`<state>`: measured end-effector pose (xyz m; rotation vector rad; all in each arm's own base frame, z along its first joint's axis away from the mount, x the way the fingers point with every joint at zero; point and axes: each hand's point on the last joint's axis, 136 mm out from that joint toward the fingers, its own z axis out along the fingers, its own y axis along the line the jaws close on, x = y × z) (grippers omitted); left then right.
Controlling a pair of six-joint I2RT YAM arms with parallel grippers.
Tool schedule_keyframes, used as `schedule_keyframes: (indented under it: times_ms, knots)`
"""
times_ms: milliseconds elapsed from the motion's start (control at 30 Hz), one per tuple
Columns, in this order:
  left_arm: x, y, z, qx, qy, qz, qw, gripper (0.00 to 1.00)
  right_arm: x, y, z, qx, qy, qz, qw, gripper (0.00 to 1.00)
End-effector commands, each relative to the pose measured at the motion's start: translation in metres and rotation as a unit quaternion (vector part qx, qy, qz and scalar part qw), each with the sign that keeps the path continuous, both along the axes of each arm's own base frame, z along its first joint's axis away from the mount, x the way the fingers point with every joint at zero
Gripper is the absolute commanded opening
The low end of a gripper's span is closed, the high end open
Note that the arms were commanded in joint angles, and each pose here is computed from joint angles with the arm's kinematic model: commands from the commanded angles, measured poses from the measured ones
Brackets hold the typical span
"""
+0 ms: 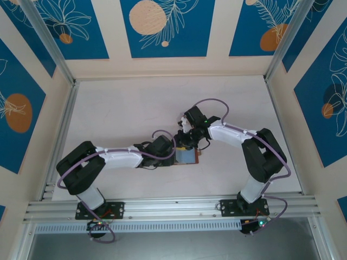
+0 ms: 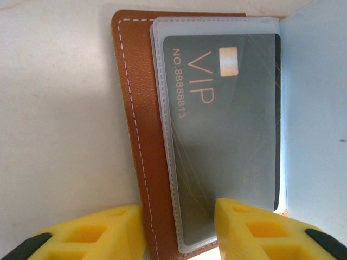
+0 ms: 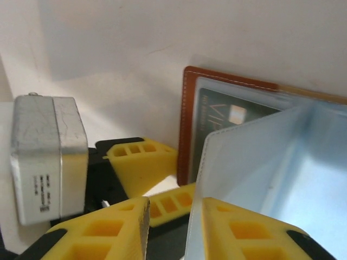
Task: Put the credit cards into the card holder
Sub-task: Flip over the card slot in the card holder.
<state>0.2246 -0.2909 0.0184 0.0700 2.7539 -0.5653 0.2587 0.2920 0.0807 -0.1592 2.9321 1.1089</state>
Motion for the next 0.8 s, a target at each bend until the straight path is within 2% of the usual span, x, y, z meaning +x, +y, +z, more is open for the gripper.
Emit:
schedule_keyframes:
  times_ms: [0,133,467,600,767]
  knots:
    - [-0.019,0.013,-0.032,0.034,0.029,-0.010,0.999,0.44,-0.007,0.015,-0.002,0.040,0.033,0.013,0.999,0.34]
    - [-0.023,0.024,-0.025,0.041,0.025,-0.004,0.999,0.47,-0.003,0.021,-0.010,0.037,0.042,0.012,0.998,0.35]
    - [-0.045,0.077,-0.001,0.060,0.001,0.023,0.998,0.56,0.002,0.032,-0.025,0.016,0.045,0.018,0.999,0.39]
    - [-0.036,0.071,0.021,0.039,-0.033,0.017,0.999,0.61,0.004,0.036,-0.023,0.019,0.041,0.020,0.999,0.40]
    - [-0.017,0.042,0.035,0.025,-0.051,-0.004,0.998,0.65,0.015,0.024,0.001,-0.003,-0.006,0.013,1.000,0.42]
